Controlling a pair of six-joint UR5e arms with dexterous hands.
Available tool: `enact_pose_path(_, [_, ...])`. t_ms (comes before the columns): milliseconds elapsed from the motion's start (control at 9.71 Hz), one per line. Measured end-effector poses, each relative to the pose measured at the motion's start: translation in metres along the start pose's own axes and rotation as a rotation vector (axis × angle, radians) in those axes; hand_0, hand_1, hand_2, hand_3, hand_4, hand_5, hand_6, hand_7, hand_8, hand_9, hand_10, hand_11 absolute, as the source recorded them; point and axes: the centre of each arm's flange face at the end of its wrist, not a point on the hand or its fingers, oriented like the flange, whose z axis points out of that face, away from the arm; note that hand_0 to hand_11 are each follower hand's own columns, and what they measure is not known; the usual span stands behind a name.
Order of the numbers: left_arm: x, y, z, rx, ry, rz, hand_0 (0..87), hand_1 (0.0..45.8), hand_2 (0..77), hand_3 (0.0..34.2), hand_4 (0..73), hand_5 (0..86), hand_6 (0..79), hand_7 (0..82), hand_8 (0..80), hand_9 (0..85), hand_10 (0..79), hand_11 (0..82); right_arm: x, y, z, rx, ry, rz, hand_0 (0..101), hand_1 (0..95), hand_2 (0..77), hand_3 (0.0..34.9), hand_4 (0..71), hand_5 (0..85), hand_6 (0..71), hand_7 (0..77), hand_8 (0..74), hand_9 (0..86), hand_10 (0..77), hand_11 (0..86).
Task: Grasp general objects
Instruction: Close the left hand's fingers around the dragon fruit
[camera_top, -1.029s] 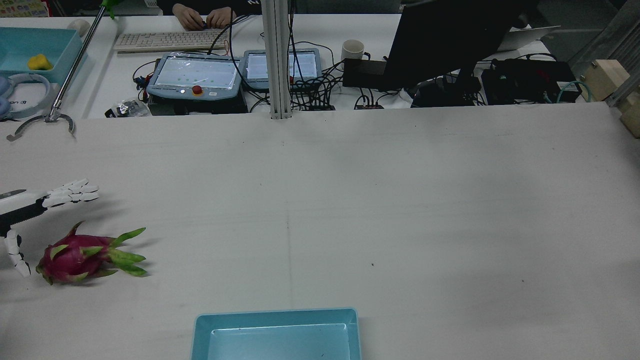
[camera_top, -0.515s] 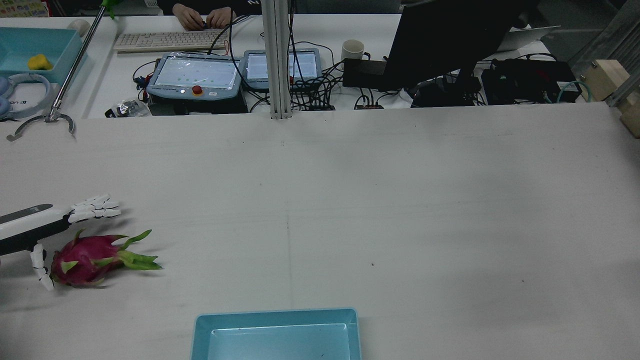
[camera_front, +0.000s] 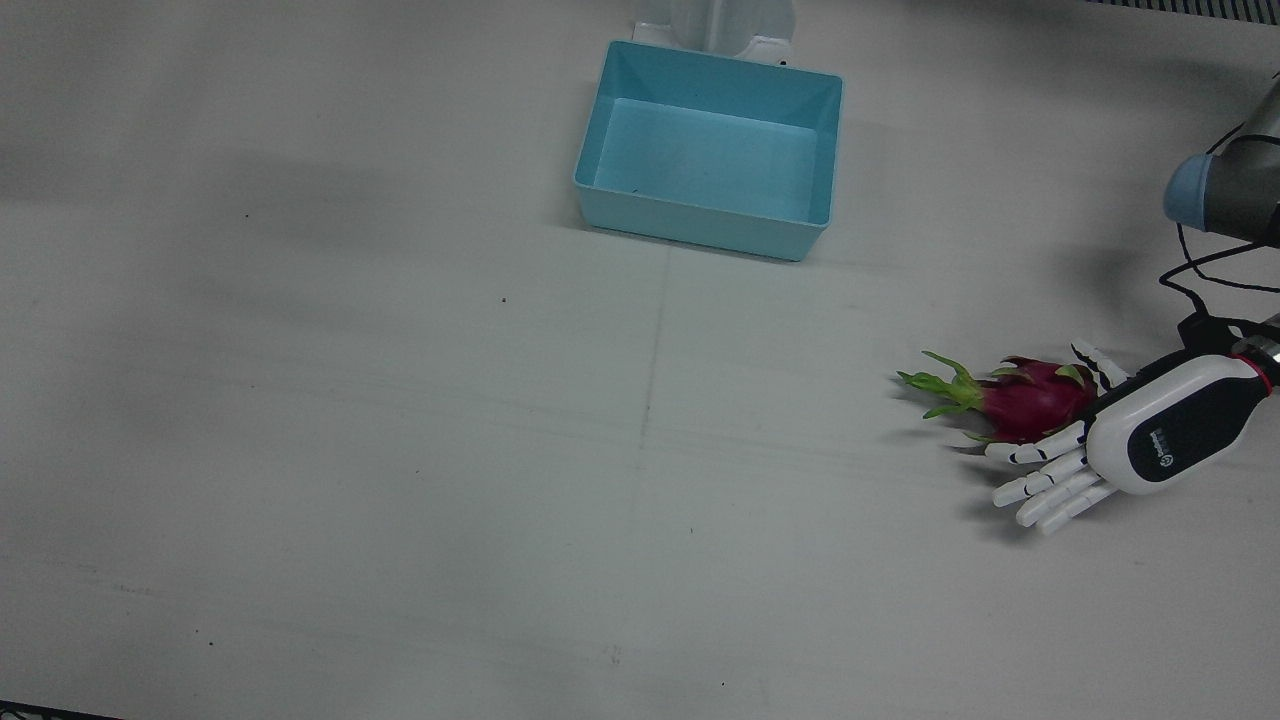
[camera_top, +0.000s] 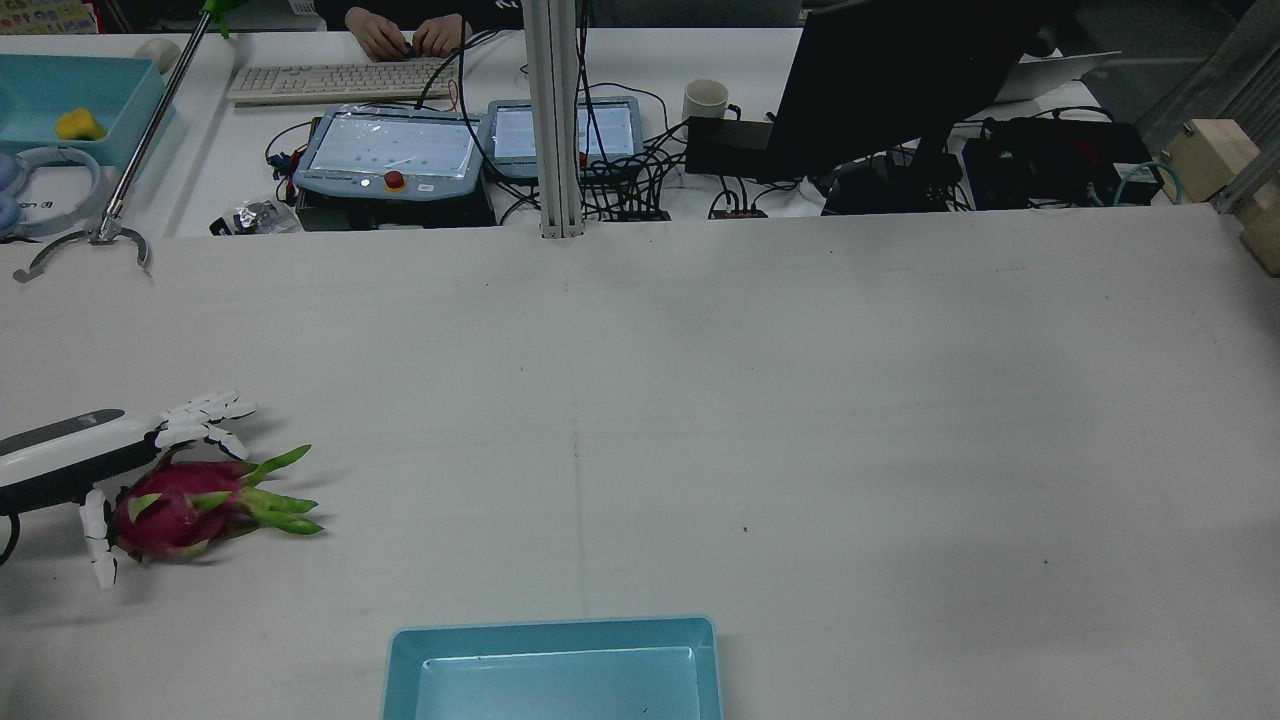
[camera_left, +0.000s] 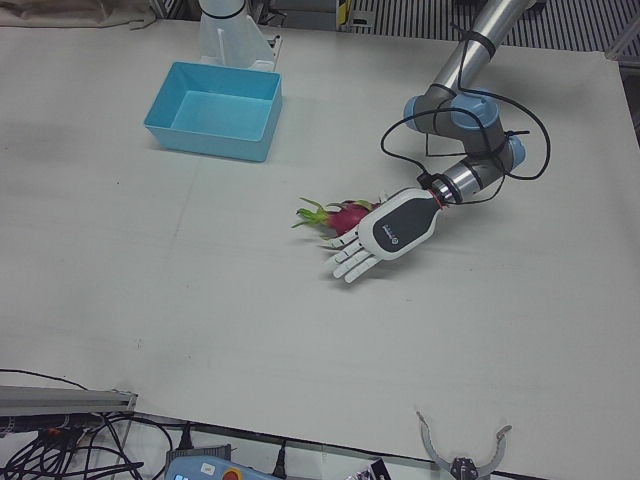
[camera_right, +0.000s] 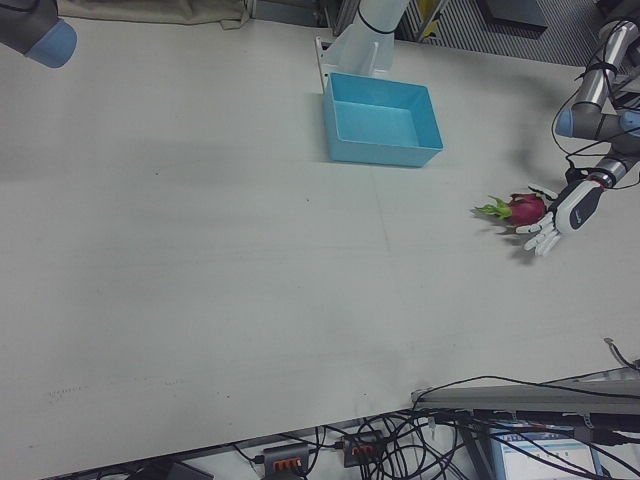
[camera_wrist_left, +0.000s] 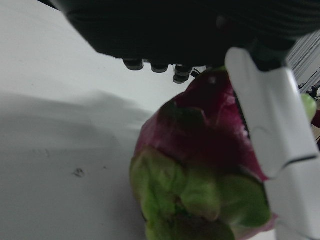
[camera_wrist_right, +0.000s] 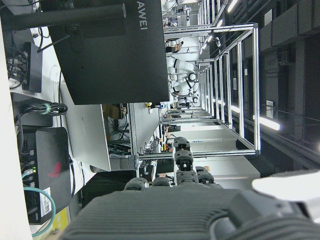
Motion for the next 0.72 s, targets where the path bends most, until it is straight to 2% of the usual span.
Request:
enact_pose_path(206, [-0.0035, 0.0071, 0.0034, -0.012, -0.011, 0.008, 65.8, 0.0, 1.6, 0.0, 12.0, 41.5, 0.5, 8.7, 1.1, 0.5, 0.5, 1.1, 0.0000, 0.0001, 0.0000, 0.000, -0.001, 0.000, 0, 5.4, 1.6, 0.0, 0.0, 0.5, 0.0, 0.0, 0.0, 0.5, 0.0, 0.5])
enact_pose_path(309, [-0.0045, 0.0089, 0.0042, -0.014, -0.014, 0.012, 65.8, 0.0, 1.6, 0.0, 12.0, 41.5, 0.5, 8.7, 1.1, 0.5, 0.5, 1.1, 0.0000, 0.0001, 0.0000, -0.001, 0.000, 0.000, 0, 5.4, 1.6, 0.0, 0.0, 0.5, 0.0, 0.0, 0.0, 0.5, 0.0, 0.5])
enact_pose_path(412, [-0.0047, 0.0098, 0.0047, -0.015, -0.015, 0.015, 62.1, 0.0, 1.6, 0.0, 15.8, 44.2, 0.5, 8.2, 1.1, 0.5, 0.5, 1.1, 0.0000, 0.0001, 0.0001, -0.001, 0.000, 0.000, 0, 5.4, 1.6, 0.0, 0.0, 0.5, 0.0, 0.0, 0.0, 0.5, 0.0, 0.5])
enact_pose_path(721, [-0.0027, 0.0112, 0.0059, -0.017, -0.013, 0.019, 61.9, 0.0, 1.6, 0.0, 20.2, 45.3, 0.5, 8.2, 1.1, 0.5, 0.5, 1.1, -0.0001, 0.0000, 0.0000, 0.000, -0.001, 0.000, 0, 5.4, 1.6, 0.0, 0.0, 0.5, 0.0, 0.0, 0.0, 0.5, 0.0, 0.5])
